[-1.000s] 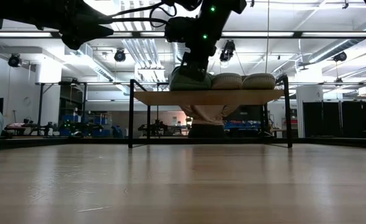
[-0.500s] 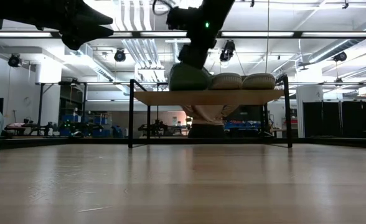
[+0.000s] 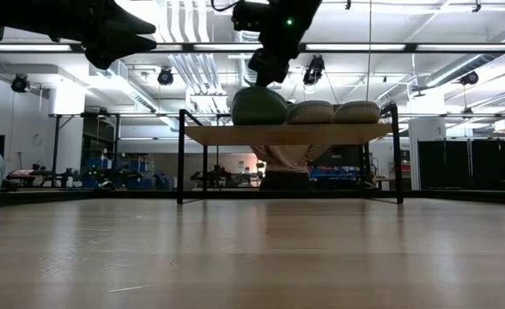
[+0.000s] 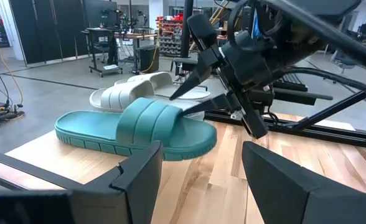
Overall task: Pick and place slides into the shelf
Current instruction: Put the top green slipper on the shelf
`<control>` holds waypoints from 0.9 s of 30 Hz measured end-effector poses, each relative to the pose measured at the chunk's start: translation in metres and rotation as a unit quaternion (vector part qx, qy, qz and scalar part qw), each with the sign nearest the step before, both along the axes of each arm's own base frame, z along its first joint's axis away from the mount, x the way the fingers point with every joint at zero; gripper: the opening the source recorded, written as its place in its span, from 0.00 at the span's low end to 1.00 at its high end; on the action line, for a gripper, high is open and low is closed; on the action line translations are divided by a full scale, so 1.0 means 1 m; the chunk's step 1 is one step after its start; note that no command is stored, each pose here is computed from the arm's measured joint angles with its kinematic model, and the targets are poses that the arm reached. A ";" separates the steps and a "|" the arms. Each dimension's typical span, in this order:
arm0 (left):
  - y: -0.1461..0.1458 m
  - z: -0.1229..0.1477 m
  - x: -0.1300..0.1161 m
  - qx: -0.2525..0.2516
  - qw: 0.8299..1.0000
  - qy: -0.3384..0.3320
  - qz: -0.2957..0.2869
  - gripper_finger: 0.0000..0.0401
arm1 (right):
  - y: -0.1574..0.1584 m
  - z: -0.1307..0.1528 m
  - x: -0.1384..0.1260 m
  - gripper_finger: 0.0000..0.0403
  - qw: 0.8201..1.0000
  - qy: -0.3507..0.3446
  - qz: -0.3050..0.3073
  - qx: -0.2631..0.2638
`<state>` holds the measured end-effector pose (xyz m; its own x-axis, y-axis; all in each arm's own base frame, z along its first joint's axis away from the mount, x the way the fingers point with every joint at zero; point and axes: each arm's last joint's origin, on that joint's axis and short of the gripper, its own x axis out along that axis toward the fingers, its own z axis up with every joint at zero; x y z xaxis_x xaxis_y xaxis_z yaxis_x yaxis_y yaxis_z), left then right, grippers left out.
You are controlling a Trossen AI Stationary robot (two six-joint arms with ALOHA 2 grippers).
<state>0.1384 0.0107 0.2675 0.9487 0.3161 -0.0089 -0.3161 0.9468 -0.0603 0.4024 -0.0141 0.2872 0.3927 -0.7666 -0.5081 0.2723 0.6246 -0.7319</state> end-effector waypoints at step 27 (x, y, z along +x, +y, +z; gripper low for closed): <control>0.000 0.000 0.000 0.000 1.000 0.000 0.000 0.52 | 0.002 0.045 0.008 0.32 0.991 -0.058 0.082 0.089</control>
<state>0.1385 0.0107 0.2672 0.9486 0.3164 -0.0096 -0.3164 0.9467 -0.0600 0.4109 -0.0116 0.3326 0.5676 -0.5904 -0.5738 0.2330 0.7836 -0.5759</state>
